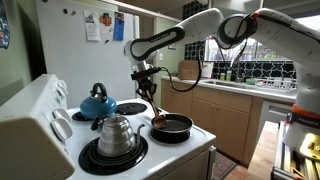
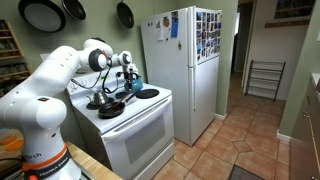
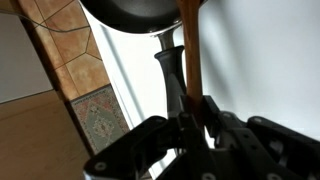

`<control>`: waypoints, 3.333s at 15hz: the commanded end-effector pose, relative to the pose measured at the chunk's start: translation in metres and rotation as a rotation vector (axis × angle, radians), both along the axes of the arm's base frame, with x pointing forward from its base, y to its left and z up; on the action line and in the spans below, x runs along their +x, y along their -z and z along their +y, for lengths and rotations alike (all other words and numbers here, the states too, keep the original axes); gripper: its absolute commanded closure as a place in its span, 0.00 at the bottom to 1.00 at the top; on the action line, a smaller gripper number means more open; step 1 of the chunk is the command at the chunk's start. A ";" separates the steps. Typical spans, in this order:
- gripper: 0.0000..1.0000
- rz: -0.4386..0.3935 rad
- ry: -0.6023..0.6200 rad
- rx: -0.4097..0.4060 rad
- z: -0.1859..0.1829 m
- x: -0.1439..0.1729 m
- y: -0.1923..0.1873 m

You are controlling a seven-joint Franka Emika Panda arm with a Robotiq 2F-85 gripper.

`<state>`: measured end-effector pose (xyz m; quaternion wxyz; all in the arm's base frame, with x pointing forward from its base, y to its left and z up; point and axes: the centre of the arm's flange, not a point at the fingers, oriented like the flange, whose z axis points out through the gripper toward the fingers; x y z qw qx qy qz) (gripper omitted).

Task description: Use the wooden spoon to stir the black pan

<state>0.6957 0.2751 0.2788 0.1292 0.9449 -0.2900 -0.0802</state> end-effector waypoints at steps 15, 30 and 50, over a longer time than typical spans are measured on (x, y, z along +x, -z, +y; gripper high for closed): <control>0.96 0.262 -0.234 0.118 -0.016 -0.032 0.017; 0.96 0.147 -0.258 0.121 -0.021 -0.016 0.029; 0.96 0.150 -0.446 0.211 0.005 -0.022 0.026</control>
